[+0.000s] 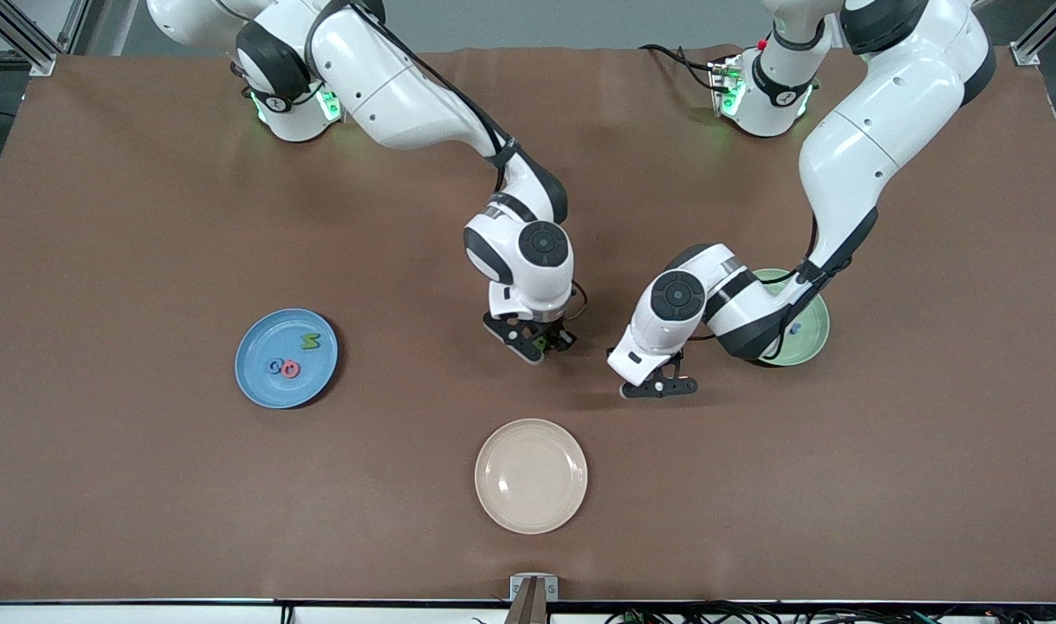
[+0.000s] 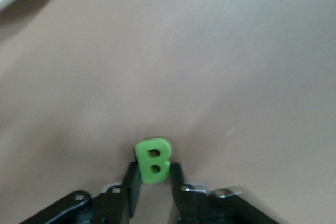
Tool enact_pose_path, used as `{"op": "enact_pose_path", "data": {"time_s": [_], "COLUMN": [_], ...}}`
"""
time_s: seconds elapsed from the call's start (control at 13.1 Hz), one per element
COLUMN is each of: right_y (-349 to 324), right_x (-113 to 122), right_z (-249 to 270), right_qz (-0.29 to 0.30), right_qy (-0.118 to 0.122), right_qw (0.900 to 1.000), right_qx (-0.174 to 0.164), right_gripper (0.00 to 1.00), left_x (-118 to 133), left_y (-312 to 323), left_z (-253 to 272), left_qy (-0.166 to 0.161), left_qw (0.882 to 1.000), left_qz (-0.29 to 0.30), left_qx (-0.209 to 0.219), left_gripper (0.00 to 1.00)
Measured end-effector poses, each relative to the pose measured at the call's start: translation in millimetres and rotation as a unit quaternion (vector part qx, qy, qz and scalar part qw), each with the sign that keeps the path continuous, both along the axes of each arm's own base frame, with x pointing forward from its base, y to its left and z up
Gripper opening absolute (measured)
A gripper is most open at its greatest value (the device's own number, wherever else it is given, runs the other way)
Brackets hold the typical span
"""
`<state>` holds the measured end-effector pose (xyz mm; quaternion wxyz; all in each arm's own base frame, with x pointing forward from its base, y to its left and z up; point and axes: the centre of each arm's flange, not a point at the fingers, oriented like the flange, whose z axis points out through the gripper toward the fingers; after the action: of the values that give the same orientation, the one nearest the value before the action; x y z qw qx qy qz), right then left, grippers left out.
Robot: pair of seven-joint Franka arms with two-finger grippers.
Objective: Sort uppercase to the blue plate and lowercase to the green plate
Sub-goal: 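Place the c on the green plate while the right gripper places the B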
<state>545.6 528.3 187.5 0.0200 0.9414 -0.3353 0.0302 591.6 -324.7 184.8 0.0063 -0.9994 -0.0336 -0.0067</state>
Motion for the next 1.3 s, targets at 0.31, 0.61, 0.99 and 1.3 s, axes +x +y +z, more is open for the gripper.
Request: {"op": "enact_pose_path", "data": {"time_s": [0.31, 0.61, 0.99, 1.3], "right_y": [-83, -169, -352, -509], "right_x": [46, 74, 71, 33], "right_z": [40, 56, 82, 76], "right_qz": [0.017, 0.038, 0.104, 0.142], "right_qy": [0.072, 0.108, 0.123, 0.109], "right_qw": [0.995, 0.991, 0.986, 0.984], "right_qx": [-0.060, -0.071, -0.051, -0.015], "right_gripper": [0.25, 0.25, 0.25, 0.25], "left_x": [-9, -35, -76, -94], "left_y": [37, 103, 174, 216], "left_z": [51, 78, 62, 55], "left_qy": [0.043, 0.059, 0.064, 0.051], "left_qw": [0.999, 0.997, 0.993, 0.989], "left_qz": [-0.002, -0.040, -0.101, -0.134], "left_qx": [-0.024, -0.019, 0.001, 0.019], "left_gripper": [0.28, 0.28, 0.28, 0.28]}}
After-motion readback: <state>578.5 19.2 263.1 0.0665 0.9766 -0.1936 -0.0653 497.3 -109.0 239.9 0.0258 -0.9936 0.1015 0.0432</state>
